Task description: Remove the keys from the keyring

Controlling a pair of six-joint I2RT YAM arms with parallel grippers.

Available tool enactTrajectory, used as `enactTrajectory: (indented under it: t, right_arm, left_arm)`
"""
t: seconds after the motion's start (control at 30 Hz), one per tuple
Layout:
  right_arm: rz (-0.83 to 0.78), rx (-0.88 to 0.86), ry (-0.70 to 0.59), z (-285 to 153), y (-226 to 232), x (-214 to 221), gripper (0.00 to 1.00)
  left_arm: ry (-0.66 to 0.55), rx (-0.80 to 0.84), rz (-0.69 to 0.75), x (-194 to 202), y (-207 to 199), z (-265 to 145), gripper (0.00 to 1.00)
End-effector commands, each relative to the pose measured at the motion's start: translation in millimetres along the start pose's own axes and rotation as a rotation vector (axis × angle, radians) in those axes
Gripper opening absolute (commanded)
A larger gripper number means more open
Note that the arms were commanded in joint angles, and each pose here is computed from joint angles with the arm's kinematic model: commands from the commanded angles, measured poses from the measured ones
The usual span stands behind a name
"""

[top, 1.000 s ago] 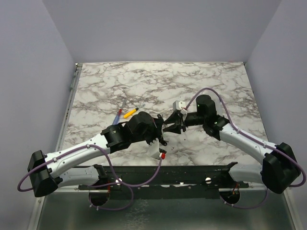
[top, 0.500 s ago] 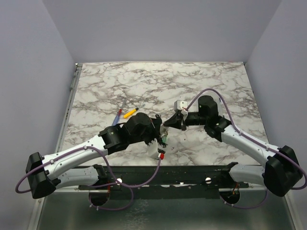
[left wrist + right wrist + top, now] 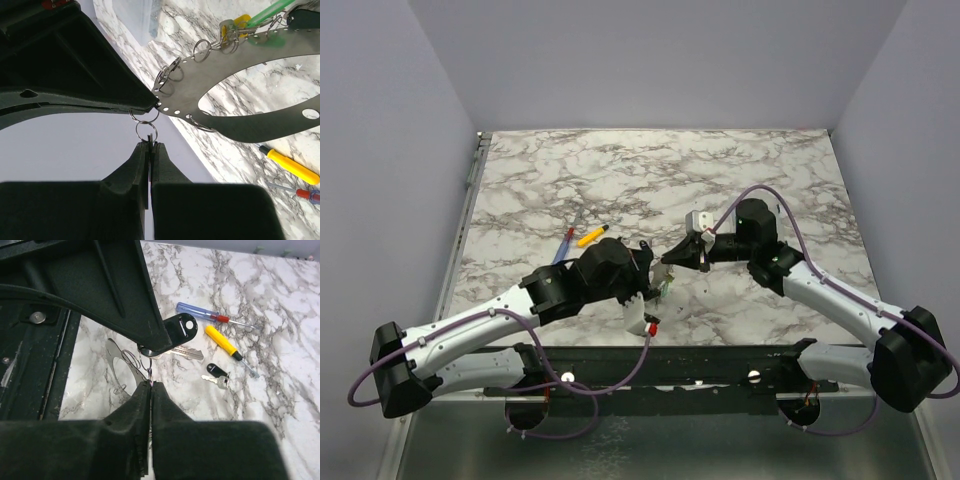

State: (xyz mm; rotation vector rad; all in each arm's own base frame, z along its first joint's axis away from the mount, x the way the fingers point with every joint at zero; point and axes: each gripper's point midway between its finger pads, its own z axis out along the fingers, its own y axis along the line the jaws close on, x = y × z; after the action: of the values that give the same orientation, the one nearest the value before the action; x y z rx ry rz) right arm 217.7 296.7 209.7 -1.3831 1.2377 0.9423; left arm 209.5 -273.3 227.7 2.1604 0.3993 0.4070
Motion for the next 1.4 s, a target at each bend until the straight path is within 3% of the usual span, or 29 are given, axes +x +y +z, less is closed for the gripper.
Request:
enactTrajectory:
  t: [0.0,0.1,0.13,0.37,0.9,1.07,1.23,1.37]
  right_arm:
    - [0.046,-0.006,0.046,-4.6,2.3,21.9,0.15]
    - [0.065,-0.037,0.043,-2.8,7.4,23.2,0.48]
    - [0.071,-0.041,0.041,-2.7,7.9,23.4,0.53]
    - [0.061,-0.048,0.023,-3.1,9.2,16.9,0.58]
    - [0.058,-0.082,-0.01,-2.0,13.4,4.8,0.41]
    - [0.051,-0.08,0.0,-1.7,14.6,9.1,0.26]
    - [0.033,-0.062,0.016,-2.8,12.2,12.8,0.02]
    - [0.03,-0.047,0.022,-3.3,10.1,13.9,0.01]
  left_arm:
    - [0.011,-0.025,-0.002,5.4,15.0,-5.7,0.0]
    - [-0.017,-0.044,0.018,0.1,21.6,0.2,0.0]
    - [-0.032,-0.052,0.024,-3.2,24.3,2.7,0.0]
    - [-0.066,-0.055,0.051,-11.2,31.2,11.6,0.0]
    - [-0.093,-0.046,0.091,-20.4,32.5,19.6,0.0]
    - [-0.085,-0.05,0.082,-19.1,35.1,19.4,0.0]
    - [-0.047,-0.058,0.026,-11.6,36.3,14.1,0.0]
    - [0.002,-0.058,-0.013,-1.7,31.2,7.7,0.0]
